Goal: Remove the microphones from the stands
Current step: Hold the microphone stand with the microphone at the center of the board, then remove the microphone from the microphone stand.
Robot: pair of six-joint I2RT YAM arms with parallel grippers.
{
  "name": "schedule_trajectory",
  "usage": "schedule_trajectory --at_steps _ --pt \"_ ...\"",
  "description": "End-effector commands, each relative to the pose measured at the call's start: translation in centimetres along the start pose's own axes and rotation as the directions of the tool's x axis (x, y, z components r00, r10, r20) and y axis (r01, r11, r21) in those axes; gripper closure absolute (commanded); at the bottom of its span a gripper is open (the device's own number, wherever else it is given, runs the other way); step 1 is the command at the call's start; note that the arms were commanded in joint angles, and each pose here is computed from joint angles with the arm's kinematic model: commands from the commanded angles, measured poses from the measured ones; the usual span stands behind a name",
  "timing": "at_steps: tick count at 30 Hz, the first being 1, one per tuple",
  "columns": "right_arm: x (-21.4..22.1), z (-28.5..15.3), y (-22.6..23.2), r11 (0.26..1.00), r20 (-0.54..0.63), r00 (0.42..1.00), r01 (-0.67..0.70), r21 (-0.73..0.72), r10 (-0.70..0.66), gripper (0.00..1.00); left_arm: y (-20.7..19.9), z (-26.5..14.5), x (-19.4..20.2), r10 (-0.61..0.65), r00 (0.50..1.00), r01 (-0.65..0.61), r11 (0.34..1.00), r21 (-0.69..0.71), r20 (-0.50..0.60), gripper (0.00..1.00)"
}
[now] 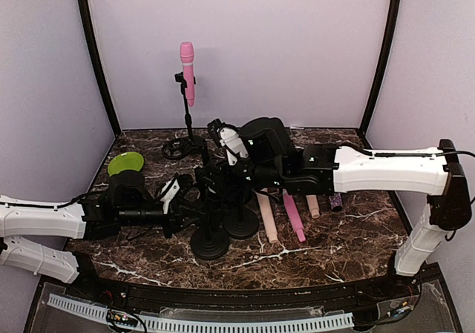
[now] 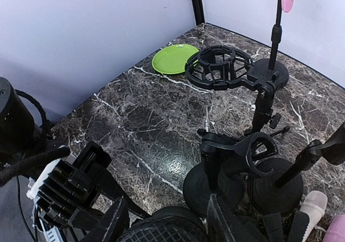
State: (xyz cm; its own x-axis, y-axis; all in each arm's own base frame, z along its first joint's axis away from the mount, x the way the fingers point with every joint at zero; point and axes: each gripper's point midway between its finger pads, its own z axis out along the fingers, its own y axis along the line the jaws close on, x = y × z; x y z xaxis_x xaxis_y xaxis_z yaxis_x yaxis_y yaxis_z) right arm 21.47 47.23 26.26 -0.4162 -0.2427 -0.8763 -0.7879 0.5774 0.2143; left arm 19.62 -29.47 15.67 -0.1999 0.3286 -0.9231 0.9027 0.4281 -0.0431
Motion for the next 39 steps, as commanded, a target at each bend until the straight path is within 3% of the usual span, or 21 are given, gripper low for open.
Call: schedule_trajectory --at_steps 1,4,8,20,26,39 --pt "-3.7 -3.1 2.8 0.975 0.135 0.989 0.084 -0.205 -0.057 0.85 1.0 0.3 1.0 -0.009 0.999 0.007 0.999 -0.043 -0.051 1.00" --pt "-4.7 -4.6 3.5 0.950 0.190 0.978 0.137 -0.280 -0.085 0.85 1.0 0.4 1.1 -0.010 0.998 0.008 0.999 -0.041 -0.059 1.00" --pt "-5.4 -5.2 2.7 0.955 0.215 0.973 0.142 -0.261 -0.086 0.85 1.0 0.6 1.2 -0.011 0.998 0.008 0.999 -0.040 -0.065 1.00" --pt "-7.4 -4.7 0.4 0.988 0.213 0.975 -0.026 -0.155 0.059 0.87 1.5 0.8 1.8 -0.003 0.994 -0.005 0.997 -0.077 -0.108 1.00" --pt "-7.8 -4.1 -2.0 0.993 0.201 0.972 -0.117 -0.022 0.119 0.87 1.4 1.3 2.7 0.017 0.988 -0.031 0.996 -0.088 -0.151 1.00" --pt "-9.1 -4.3 -2.2 0.994 0.229 0.967 -0.112 -0.010 0.112 0.87 1.0 1.8 3.5 0.038 0.981 -0.056 0.995 -0.088 -0.191 1.00"
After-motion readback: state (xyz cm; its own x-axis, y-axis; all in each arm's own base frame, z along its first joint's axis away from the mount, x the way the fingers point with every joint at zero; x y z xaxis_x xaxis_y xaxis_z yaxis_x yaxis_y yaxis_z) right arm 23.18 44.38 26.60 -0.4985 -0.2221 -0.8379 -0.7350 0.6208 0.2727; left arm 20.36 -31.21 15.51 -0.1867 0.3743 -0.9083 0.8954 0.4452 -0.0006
